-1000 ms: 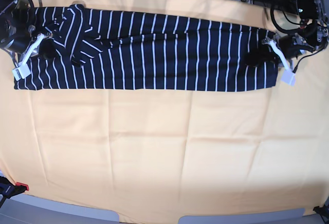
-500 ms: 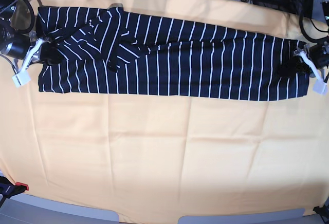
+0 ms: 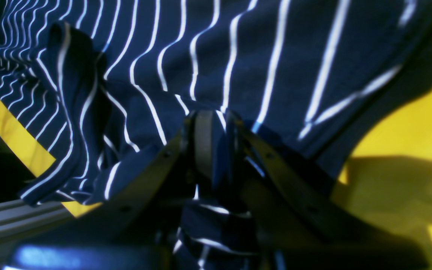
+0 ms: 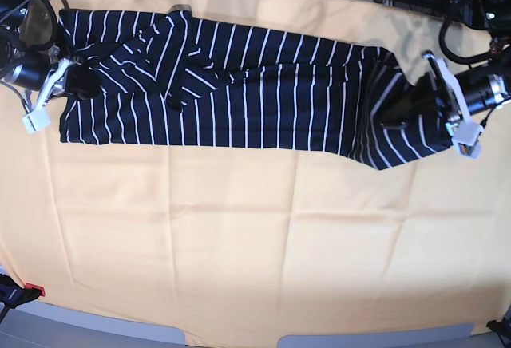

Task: Fold the T-shirt properly
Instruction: 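Lift the strip end with the left gripper and fold it toward the right gripper, then press the folded end flat with the left gripper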

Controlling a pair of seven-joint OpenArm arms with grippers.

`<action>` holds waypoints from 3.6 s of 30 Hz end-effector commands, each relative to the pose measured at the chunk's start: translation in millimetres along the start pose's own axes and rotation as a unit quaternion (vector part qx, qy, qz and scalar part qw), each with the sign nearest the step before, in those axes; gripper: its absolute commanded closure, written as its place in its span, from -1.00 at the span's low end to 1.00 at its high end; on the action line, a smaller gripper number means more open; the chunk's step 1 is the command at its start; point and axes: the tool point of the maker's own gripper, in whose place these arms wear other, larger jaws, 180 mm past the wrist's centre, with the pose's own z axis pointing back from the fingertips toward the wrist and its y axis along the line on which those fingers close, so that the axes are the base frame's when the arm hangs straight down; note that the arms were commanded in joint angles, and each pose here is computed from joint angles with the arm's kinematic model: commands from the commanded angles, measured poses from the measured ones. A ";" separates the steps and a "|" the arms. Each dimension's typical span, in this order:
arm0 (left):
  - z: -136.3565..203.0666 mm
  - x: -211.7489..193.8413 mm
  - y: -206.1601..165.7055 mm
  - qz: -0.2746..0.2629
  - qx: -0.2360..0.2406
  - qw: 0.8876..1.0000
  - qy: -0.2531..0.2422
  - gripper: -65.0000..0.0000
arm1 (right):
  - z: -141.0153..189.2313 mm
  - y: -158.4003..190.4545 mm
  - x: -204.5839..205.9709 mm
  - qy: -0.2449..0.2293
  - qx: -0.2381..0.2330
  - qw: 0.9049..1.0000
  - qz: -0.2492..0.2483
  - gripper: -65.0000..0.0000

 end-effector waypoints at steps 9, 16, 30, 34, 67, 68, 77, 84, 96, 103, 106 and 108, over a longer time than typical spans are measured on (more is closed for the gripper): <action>-71.7 -1.6 -38.8 0.025 -0.055 0.995 -0.073 1.00 | 6.9 -0.6 13.4 -0.018 -0.002 1.000 0.015 0.69; -112.1 -7.3 -56.3 0.058 -0.080 0.991 -0.095 1.00 | 6.9 -0.7 11.9 -0.014 -0.002 1.000 0.015 0.69; -143.2 -21.4 -85.0 0.050 -0.109 0.991 -0.063 -0.18 | 6.9 0.1 10.4 -0.009 0.000 1.000 0.015 0.67; -154.1 -31.2 -103.4 0.053 -0.138 0.988 -0.045 -0.18 | 7.0 3.3 12.9 -0.016 0.009 1.000 0.013 0.67; -93.1 -43.4 -14.0 0.066 0.072 0.994 -0.038 1.00 | 8.1 1.8 13.7 -0.015 0.006 1.000 0.015 0.67; -95.3 -55.2 -14.3 0.064 0.078 0.995 -0.010 1.00 | 8.1 1.9 14.5 -0.016 0.007 1.000 0.015 0.67; -129.9 -85.9 -44.8 0.024 0.051 0.997 0.061 1.00 | 8.1 2.1 14.3 -0.016 0.007 1.000 0.015 0.67; -160.6 -97.6 -117.2 -0.001 -0.079 0.994 0.080 1.00 | 8.1 2.1 14.5 -0.016 0.007 1.000 0.015 0.67; -154.0 -74.1 -105.1 -0.026 -0.090 0.994 0.054 1.00 | 8.1 2.1 14.3 -0.016 0.007 1.000 0.015 0.67; -126.0 -84.9 -43.2 -0.003 0.020 0.998 0.067 1.00 | 8.7 5.7 24.0 -0.032 0.018 0.999 0.017 0.67; -125.5 -108.5 -39.0 0.026 0.021 0.995 0.090 1.00 | 12.1 14.4 49.5 -0.068 0.038 0.996 0.031 0.67; -125.4 -120.9 -32.7 0.037 0.029 0.994 0.103 1.00 | 16.6 15.6 66.3 -0.079 0.032 0.995 0.054 0.64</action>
